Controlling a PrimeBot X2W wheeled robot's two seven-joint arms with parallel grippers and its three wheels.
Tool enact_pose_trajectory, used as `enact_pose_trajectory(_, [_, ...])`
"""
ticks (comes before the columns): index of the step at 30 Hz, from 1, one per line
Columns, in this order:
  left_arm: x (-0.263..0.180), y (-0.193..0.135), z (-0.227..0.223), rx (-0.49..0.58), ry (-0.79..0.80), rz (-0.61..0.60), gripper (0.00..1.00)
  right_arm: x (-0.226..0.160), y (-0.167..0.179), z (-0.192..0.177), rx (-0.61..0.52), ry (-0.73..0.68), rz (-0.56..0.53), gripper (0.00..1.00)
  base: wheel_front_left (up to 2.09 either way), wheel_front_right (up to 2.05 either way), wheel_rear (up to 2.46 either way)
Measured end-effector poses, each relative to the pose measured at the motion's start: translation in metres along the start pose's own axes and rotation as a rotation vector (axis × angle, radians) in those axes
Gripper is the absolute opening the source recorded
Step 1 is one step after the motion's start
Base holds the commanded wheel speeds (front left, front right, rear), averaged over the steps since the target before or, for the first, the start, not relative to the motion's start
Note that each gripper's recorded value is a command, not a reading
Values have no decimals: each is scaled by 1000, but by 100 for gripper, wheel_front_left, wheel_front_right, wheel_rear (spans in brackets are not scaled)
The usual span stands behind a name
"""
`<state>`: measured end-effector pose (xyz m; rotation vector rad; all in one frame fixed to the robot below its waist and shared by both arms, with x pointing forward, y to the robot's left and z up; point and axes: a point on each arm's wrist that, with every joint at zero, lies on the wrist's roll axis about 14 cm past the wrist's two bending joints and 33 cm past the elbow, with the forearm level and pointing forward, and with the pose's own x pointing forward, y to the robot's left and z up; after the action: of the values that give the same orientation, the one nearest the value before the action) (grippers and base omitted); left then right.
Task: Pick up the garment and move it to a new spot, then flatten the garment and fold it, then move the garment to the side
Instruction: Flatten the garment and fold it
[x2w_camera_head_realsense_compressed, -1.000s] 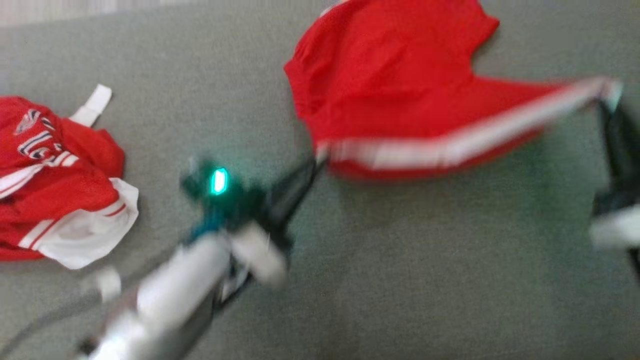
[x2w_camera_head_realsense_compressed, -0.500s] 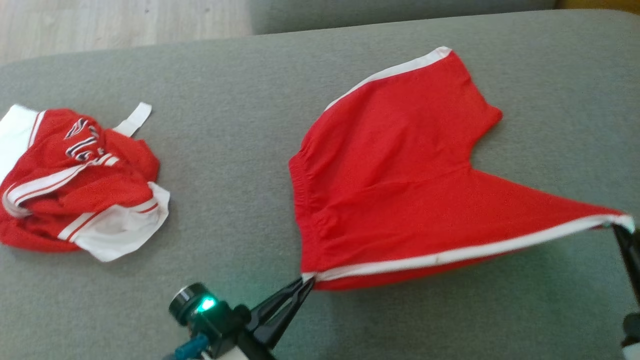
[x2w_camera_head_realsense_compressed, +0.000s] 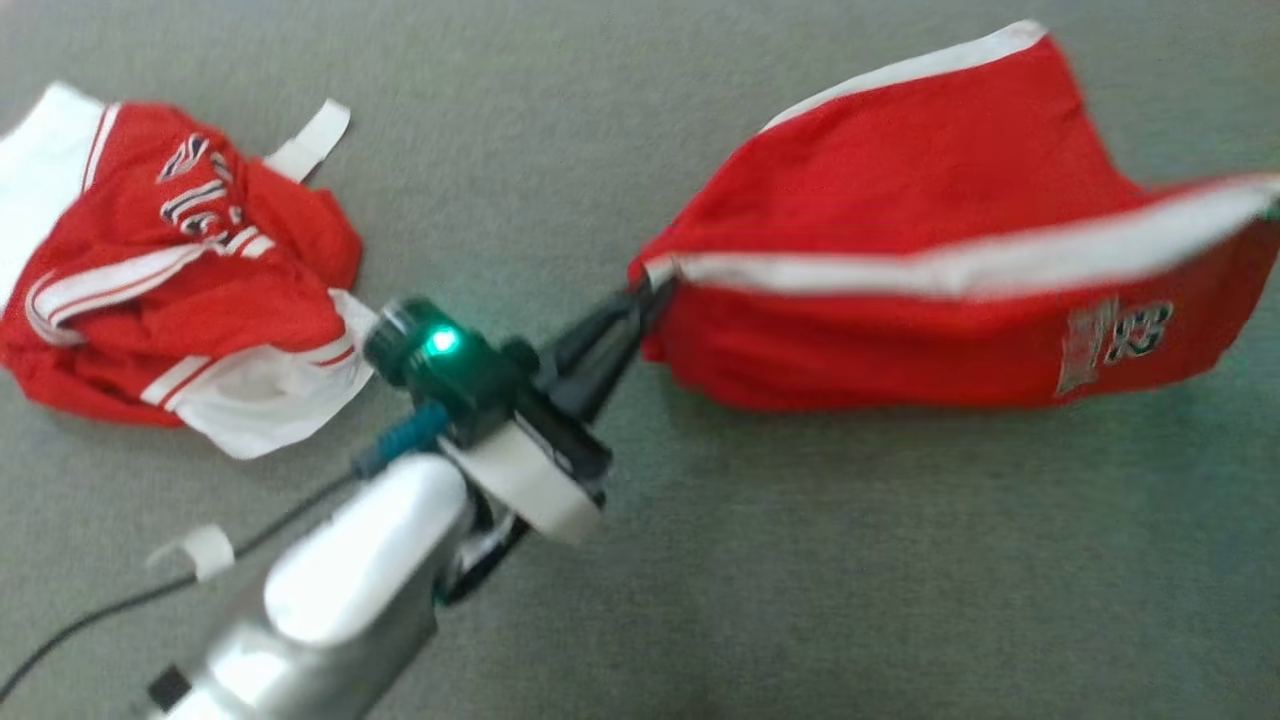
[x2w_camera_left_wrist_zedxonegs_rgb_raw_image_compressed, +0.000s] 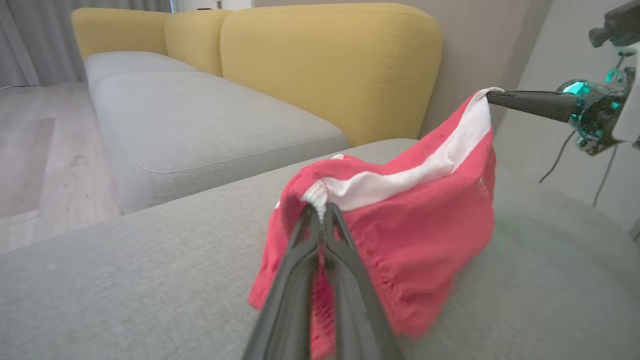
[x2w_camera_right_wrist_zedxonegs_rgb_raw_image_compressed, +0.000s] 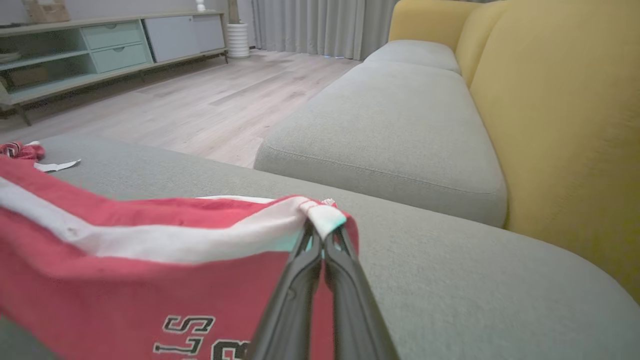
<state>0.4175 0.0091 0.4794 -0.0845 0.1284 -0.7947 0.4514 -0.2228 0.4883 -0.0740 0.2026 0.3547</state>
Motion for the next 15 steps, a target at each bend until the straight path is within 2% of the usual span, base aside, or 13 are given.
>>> enact_pose_trajectory(6, [8, 39, -17, -4, 49, 86, 0, 55, -1, -10, -6, 42, 59, 0, 0, 0, 0])
enact_pose_trajectory(15, [24, 62, -32, -31, 86, 100, 0, 111, -3, -22, -9, 85, 103, 0, 0, 0, 0])
